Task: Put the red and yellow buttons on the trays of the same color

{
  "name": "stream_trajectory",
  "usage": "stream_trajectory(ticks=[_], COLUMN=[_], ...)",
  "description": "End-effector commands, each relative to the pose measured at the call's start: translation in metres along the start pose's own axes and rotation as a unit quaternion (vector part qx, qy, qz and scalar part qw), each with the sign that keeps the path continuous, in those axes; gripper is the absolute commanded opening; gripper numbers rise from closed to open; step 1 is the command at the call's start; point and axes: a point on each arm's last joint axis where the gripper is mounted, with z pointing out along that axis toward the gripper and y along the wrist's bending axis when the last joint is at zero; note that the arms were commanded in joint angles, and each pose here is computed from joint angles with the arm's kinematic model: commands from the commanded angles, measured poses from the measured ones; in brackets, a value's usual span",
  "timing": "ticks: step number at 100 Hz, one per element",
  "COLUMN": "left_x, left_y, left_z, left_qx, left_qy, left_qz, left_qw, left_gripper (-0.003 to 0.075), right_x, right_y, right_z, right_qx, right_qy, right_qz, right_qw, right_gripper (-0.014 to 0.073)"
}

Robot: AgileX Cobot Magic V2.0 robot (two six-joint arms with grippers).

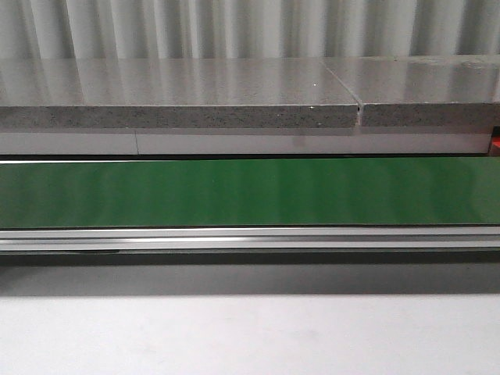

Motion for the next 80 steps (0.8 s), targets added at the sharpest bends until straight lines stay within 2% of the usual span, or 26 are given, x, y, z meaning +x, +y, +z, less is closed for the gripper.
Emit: stream_trajectory(ticks=[1,16,41,65,72,80], left_x=[-0.016,-0.026,-0.064,-0.088,-0.092,-0.092], left_y=[-0.002,0.001,0.01,0.042,0.055,0.069], left_z=[-0.003,0.006,0.037,0.077,0.088,0.099], left_qx=[0.009,-0.008,-0.048,-0.115,-0.134,-0.154], left_qy=[-0.056,-0.046,0.001,0.063,0.084,0.109], left_qz=[-0.008,-0.016,-0.054,-0.113,-0.136,-0.148], left_qw=[0.998,0.999,0.997,0.985,0.978,0.971], left_gripper=[-0.002,-0.002,-0.002,-0.0011,0.0041,0.0168], right_x=[-0.012,-0.012,-0.012,-0.012,-0.012,-0.012], right_y=[0.0,0.0,0.0,0.0,0.0,0.0], right_z=[-0.004,-0.004,-0.004,-0.004,-0.004,-0.004], right_qx=[0.004,0.004,0.004,0.004,0.004,0.004], right_qy=[-0.038,-0.038,-0.038,-0.038,-0.038,-0.038], right_qz=[-0.009,-0.009,-0.009,-0.009,-0.009,-0.009], right_qw=[0.999,0.999,0.999,0.999,0.999,0.999], right_gripper=[-0.0088,-0.0088,-0.0088,-0.0088,-0.0088,-0.0088])
